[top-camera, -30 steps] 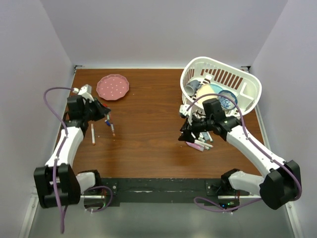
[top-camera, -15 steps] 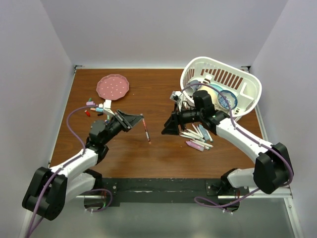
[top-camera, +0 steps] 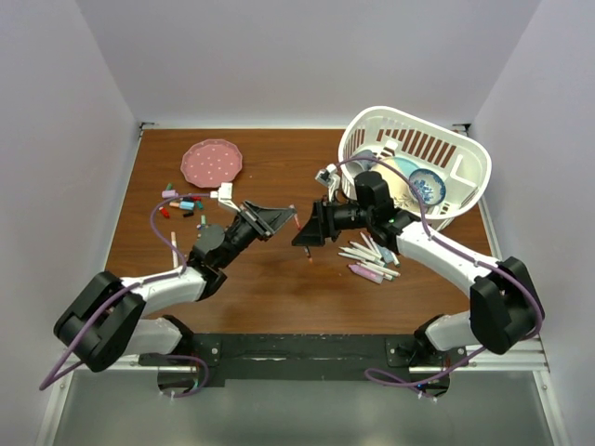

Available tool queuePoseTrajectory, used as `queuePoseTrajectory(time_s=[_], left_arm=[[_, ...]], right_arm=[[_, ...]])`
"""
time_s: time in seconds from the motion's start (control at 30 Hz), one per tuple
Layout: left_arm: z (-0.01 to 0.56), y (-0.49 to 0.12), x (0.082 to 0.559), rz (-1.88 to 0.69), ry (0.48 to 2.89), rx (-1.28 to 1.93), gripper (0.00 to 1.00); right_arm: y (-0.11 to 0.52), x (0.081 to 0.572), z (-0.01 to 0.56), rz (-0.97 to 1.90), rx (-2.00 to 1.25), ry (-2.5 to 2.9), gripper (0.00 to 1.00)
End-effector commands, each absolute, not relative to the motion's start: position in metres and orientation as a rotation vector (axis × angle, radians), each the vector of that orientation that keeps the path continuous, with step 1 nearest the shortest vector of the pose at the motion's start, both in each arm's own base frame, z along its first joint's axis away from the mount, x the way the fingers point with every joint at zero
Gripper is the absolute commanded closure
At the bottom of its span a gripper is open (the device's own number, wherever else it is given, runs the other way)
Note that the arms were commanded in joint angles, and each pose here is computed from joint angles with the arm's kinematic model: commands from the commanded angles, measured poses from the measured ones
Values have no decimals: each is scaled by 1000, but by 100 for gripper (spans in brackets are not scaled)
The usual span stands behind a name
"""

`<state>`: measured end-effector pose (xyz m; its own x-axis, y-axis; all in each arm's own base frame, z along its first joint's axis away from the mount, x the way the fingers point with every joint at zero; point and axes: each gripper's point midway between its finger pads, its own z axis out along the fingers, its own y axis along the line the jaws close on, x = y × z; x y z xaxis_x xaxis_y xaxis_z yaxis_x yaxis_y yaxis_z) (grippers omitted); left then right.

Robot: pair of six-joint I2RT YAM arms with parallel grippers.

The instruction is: Open the pen caps

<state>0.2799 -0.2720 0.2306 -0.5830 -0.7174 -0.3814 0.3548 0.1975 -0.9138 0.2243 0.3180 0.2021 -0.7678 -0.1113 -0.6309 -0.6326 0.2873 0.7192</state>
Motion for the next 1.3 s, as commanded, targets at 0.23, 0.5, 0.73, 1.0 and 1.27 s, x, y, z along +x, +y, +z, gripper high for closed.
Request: queuePoseTrajectory(time_s=[0.23, 0.5, 0.73, 1.0, 1.27], left_arm=[[261, -286, 290, -1500, 1549, -281, 71], [222, -297, 303, -1283, 1829, -314, 58], [222, -311, 312, -1191, 1895, -312, 59], [219, -330, 313, -1126, 1939, -272, 76], [260, -290, 341, -851, 1794, -294, 100]], right_arm=[[312, 228, 205, 1330, -725, 2034, 100], [289, 252, 194, 1019, -791, 2018, 100], [284, 259, 186, 919, -810, 2032, 100], [284, 260, 181, 891, -814, 2043, 100], [287, 246, 176, 974, -822, 2055, 100]])
